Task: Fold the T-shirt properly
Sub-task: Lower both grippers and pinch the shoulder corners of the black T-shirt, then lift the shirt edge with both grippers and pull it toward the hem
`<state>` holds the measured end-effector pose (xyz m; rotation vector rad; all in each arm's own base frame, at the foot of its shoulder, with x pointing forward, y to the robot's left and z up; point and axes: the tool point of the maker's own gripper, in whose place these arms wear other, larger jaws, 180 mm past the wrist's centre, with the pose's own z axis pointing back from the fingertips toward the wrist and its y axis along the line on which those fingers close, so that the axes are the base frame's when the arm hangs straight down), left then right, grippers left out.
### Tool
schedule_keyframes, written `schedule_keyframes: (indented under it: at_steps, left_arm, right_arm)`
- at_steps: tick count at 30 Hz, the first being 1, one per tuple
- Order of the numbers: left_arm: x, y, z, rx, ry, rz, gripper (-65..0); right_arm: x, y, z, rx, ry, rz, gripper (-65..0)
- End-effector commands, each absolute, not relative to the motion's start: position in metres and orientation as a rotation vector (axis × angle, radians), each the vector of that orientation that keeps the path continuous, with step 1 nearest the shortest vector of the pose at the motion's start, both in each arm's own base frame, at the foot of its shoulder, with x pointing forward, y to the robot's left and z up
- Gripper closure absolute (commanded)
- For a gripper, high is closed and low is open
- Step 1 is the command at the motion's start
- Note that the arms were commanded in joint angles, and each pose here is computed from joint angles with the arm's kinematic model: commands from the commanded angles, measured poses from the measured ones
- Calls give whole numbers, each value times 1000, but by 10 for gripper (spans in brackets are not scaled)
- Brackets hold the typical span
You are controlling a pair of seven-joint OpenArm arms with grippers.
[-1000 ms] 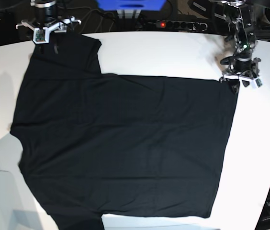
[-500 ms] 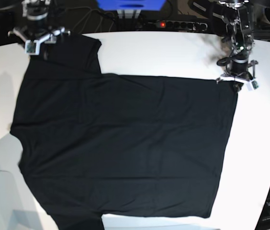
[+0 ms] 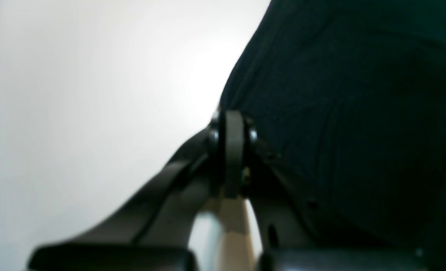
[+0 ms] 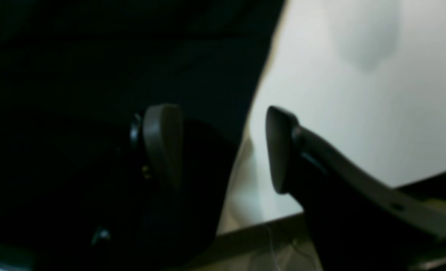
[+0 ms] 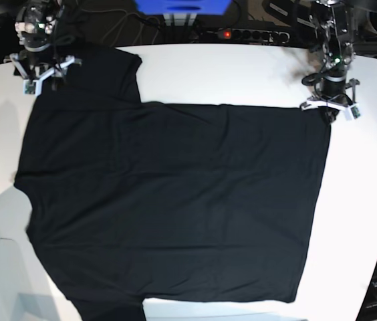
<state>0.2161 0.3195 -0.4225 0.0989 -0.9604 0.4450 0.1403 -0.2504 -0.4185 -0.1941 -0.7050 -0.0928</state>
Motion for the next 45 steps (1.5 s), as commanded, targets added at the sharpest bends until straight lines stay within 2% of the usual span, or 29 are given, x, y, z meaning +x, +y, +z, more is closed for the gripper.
schedule_keyframes:
  at_steps: [1, 4, 6, 10, 13, 14, 20, 27, 35, 41, 45]
  left_arm:
    - [206, 320, -429, 101, -911, 445, -2]
    - [202, 320, -431, 103, -902, 444, -2]
    - [200, 320, -432, 104, -897, 444, -2]
    - [200, 320, -432, 104, -897, 444, -2]
    - [194, 323, -433, 114, -890, 448, -2]
    - [195, 327, -429, 121, -902, 453, -2]
    - [196, 327, -409, 128, -945, 436, -2]
    - [203, 331, -383, 140, -1009, 424, -2]
    - [218, 337, -339, 161, -1138, 445, -2]
    - [246, 342, -309, 159, -1249, 466, -2]
    - [268, 333, -301, 128, -1292, 459, -2]
  right_arm:
    - [140, -251, -417, -193, -709, -74, -356]
    - [134, -250, -428, -181, -683, -80, -353]
    - [130, -243, -435, -145, -663, -53, -324]
    - [127, -220, -440, -37, -644, 56, -161]
    - [128, -219, -440, -30, -645, 66, -20]
    - [129, -219, -439, -32, -649, 65, 0]
    - [142, -237, -419, -87, -710, 51, 0]
    - [172, -245, -366, -167, -850, 97, 0]
    - [200, -249, -330, -215, -966, 110, 0]
    - [240, -261, -301, -254, -1081, 93, 0]
    - [272, -270, -292, -264, -1077, 81, 0]
